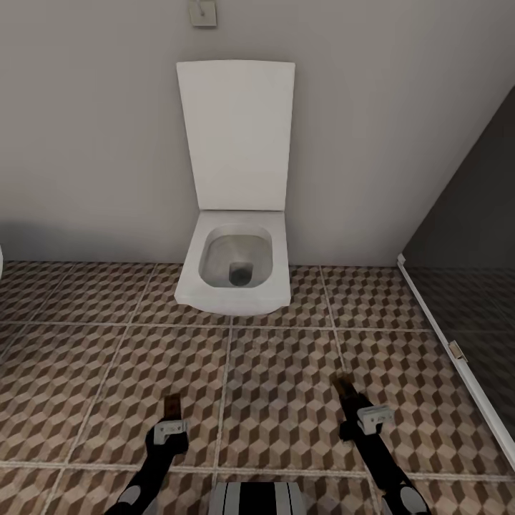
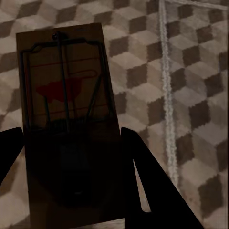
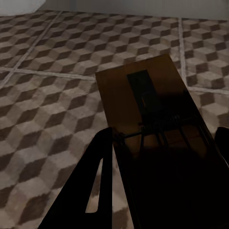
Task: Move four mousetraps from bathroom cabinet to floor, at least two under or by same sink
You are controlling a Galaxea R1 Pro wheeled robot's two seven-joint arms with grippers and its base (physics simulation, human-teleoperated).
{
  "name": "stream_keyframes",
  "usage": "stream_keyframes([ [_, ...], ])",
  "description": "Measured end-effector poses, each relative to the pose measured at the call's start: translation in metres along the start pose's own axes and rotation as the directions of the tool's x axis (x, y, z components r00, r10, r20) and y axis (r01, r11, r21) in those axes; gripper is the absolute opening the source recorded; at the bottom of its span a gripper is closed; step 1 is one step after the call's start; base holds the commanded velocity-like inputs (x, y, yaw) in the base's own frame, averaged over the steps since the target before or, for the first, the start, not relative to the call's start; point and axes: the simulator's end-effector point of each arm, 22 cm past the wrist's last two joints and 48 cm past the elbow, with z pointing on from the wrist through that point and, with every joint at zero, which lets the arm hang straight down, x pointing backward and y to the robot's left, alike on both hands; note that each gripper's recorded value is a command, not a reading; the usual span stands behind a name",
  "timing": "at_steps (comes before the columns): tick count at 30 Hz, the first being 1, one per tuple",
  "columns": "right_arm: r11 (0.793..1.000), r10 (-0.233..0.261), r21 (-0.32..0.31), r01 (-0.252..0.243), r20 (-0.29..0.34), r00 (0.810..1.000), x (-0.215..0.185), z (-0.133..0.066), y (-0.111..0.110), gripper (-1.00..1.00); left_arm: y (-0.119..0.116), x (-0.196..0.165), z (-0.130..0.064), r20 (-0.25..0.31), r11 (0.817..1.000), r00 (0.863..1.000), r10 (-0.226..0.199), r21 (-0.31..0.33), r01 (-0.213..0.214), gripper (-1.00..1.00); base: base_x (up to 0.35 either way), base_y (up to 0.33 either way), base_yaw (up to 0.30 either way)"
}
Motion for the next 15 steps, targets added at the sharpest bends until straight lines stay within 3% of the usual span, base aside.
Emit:
stream_keyframes([
  [4, 1.0, 0.015, -0.005, -0.015, 0.023, 1.0, -0.012, 0.01, 0.009, -1.0, -0.002, -0.01, 0.004, 0.013, 1.0, 1.0, -0.009, -0.012, 0.009, -1.0, 0.0, 0.0, 0.0],
  [11, 1.0, 0.025, -0.008, -0.025, 0.011, 1.0, -0.017, 0.021, 0.012, -1.0, -0.001, 0.013, 0.005, -0.109, 0.999, 0.994, -0.015, -0.033, 0.012, -1.0, 0.0, 0.0, 0.0],
  [15, 1.0, 0.026, -0.008, -0.026, 0.01, 1.0, -0.019, 0.024, 0.012, -1.0, -0.004, 0.015, 0.006, -0.128, 0.999, 0.992, -0.018, -0.03, 0.014, -1.0, 0.0, 0.0, 0.0],
])
